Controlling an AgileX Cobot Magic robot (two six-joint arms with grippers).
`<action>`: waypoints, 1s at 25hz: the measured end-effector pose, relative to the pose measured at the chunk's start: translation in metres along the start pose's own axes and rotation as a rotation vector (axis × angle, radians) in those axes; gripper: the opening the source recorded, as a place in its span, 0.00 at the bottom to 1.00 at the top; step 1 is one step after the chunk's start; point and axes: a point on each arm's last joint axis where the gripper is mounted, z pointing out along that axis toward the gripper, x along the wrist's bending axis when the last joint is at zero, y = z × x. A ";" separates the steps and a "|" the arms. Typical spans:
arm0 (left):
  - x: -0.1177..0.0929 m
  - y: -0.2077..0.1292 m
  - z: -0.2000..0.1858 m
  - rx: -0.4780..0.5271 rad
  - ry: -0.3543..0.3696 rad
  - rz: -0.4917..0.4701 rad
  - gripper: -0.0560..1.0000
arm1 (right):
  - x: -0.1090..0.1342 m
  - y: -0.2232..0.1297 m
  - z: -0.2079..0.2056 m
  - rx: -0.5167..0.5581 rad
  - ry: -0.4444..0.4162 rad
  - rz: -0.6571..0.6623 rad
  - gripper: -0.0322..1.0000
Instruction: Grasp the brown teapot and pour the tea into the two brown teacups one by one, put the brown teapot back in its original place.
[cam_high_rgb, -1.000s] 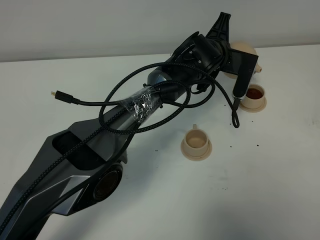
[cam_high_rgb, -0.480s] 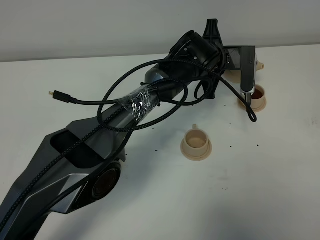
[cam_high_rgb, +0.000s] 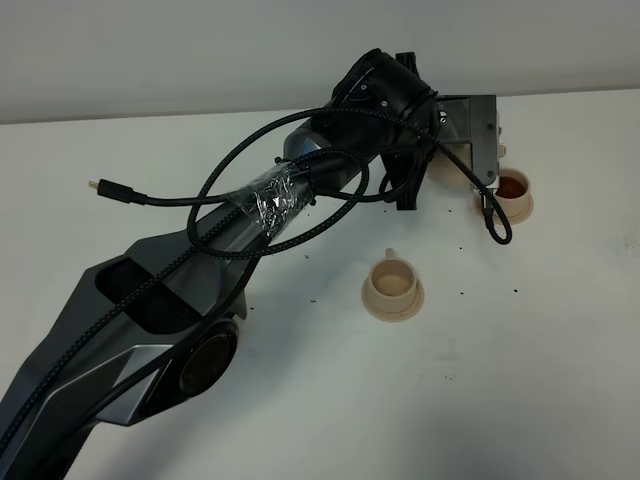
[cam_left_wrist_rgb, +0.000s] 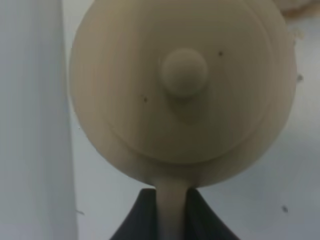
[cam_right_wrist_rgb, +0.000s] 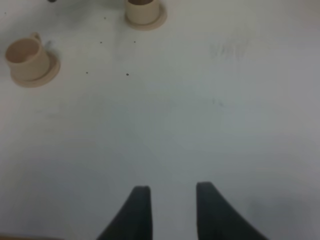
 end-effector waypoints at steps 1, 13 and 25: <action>0.001 -0.001 -0.005 0.006 -0.014 -0.006 0.17 | 0.000 0.000 0.000 0.000 0.000 0.000 0.26; 0.020 -0.026 -0.068 0.041 -0.173 -0.093 0.17 | 0.000 0.000 0.000 0.000 0.000 0.000 0.26; 0.021 -0.032 -0.065 -0.084 -0.270 -0.158 0.17 | 0.000 0.000 0.000 0.000 0.000 0.000 0.26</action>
